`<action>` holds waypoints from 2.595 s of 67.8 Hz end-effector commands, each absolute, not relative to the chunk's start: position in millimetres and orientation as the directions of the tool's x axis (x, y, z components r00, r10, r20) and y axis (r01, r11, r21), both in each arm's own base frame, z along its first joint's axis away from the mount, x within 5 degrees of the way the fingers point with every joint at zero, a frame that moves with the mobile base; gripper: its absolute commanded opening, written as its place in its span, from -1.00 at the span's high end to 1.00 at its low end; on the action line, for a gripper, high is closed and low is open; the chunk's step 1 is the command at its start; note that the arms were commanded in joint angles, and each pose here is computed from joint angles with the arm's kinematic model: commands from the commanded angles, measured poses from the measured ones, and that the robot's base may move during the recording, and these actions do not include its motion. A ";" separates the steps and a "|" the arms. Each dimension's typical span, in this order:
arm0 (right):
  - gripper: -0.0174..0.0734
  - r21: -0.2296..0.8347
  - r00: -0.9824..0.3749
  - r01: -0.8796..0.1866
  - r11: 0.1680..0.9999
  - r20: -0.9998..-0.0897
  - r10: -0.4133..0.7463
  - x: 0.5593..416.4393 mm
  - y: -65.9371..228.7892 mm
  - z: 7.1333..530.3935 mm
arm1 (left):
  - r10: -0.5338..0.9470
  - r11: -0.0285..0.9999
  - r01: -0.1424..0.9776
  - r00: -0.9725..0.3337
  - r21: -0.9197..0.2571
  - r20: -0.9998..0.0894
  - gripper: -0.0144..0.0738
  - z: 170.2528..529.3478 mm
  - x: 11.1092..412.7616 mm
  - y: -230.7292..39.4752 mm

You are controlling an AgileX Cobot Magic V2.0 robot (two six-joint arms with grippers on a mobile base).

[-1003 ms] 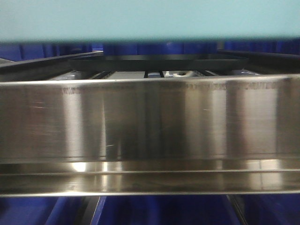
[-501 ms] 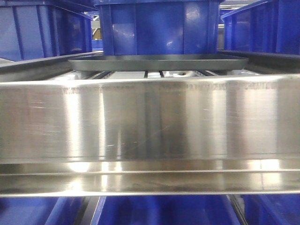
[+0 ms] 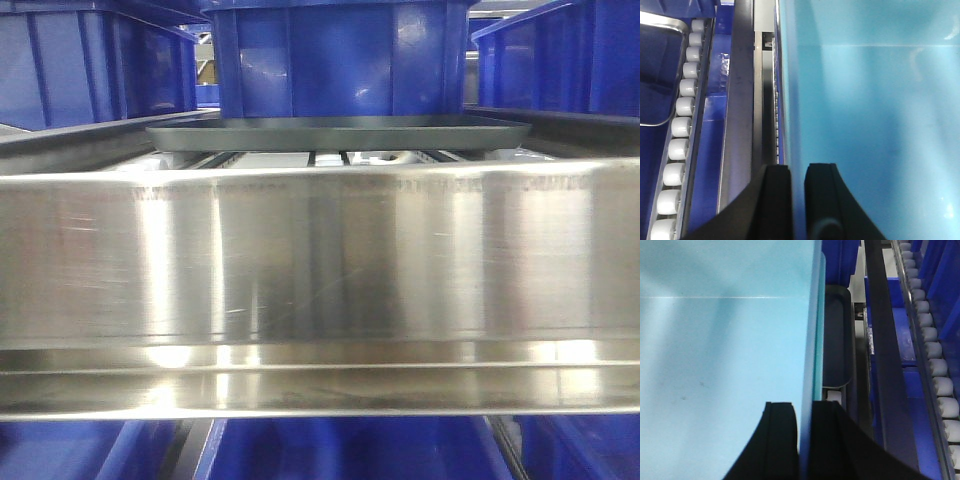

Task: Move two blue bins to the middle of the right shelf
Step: 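Lift the light blue bin up and back away from the shelf, then turn the base away from the rack carrying the bin in both grippers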

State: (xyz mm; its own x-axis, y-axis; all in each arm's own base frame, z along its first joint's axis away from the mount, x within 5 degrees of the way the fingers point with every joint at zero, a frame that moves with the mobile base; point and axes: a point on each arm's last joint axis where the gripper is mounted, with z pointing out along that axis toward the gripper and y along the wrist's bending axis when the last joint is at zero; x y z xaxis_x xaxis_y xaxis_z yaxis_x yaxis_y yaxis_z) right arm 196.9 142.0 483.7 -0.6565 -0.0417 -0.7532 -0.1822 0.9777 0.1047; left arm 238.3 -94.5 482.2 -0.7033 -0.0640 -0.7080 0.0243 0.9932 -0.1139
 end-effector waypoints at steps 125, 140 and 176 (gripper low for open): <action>0.97 0.169 -0.441 -0.314 0.934 -0.897 0.014 203.1 153.2 509.2 | -0.100 0.978 0.093 -0.583 -0.188 -0.806 0.92 503.4 235.1 -97.7; 0.97 0.169 -0.441 -0.314 0.934 -0.897 0.014 203.1 153.2 509.2 | -0.100 0.978 0.093 -0.583 -0.188 -0.806 0.92 503.4 235.1 -97.7; 0.97 0.169 -0.441 -0.314 0.934 -0.897 0.014 203.1 153.2 509.2 | -0.100 0.978 0.093 -0.583 -0.188 -0.806 0.92 503.4 235.1 -97.7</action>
